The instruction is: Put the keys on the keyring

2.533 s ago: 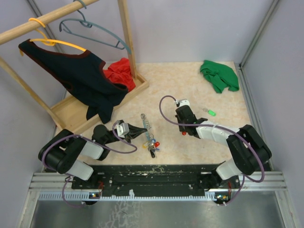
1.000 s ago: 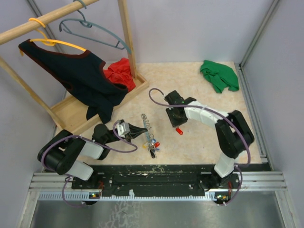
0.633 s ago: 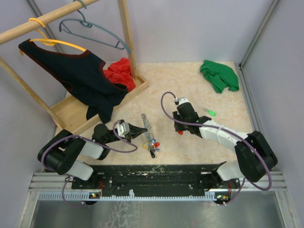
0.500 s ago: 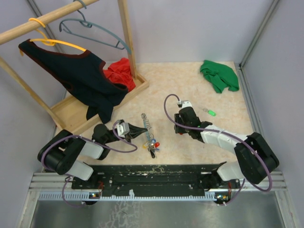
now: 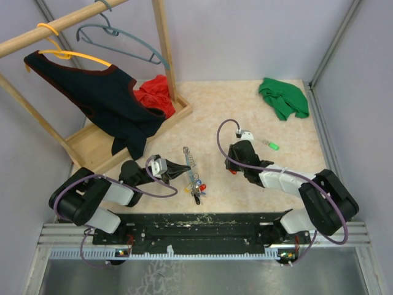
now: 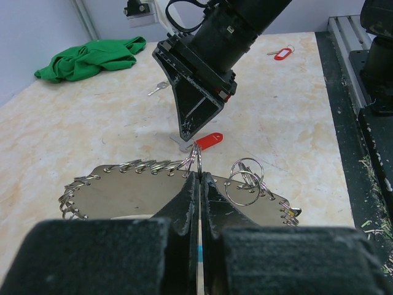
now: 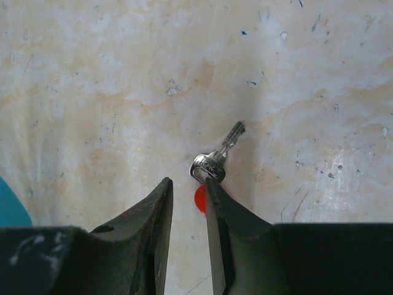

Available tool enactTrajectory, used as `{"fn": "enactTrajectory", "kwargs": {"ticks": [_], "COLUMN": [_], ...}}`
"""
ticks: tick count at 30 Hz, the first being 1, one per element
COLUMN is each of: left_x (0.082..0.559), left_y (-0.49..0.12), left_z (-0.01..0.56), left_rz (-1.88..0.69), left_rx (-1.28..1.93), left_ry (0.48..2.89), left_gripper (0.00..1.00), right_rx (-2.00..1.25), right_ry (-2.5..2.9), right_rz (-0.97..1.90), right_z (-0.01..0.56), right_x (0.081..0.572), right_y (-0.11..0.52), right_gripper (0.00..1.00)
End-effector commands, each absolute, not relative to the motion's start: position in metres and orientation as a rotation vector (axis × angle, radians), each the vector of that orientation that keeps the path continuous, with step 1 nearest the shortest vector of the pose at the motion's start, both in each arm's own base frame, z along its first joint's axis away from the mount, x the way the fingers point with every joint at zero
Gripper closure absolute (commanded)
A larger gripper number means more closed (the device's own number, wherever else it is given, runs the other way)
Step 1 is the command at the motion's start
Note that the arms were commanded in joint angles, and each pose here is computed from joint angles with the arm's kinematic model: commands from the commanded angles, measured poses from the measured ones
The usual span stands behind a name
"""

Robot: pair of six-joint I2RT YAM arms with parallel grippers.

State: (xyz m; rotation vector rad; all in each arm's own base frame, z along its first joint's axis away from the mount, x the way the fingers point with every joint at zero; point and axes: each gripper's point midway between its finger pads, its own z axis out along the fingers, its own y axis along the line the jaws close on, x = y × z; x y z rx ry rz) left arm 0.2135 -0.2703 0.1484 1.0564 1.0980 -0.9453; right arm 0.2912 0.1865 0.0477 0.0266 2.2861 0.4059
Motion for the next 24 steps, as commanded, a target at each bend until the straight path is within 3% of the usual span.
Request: {"fn": "enactTrajectory", "kwargs": {"ticks": [1,24], "left_x": [0.214,0.214], "left_y": [-0.273,-0.274], "left_z": [0.168,0.167], "left_rz": [-0.937,-0.948], "left_rx": [1.057,1.059], "left_ry": [1.009,1.013], "left_gripper": [1.00,1.00], "right_rx": [0.119,0.070], "right_ry": [2.254,2.299], "right_rz": [0.377,0.392], "right_z": [0.046,0.030], "right_x": [0.302,0.301], "right_y": [0.180,0.188], "right_gripper": [0.72,0.81]}}
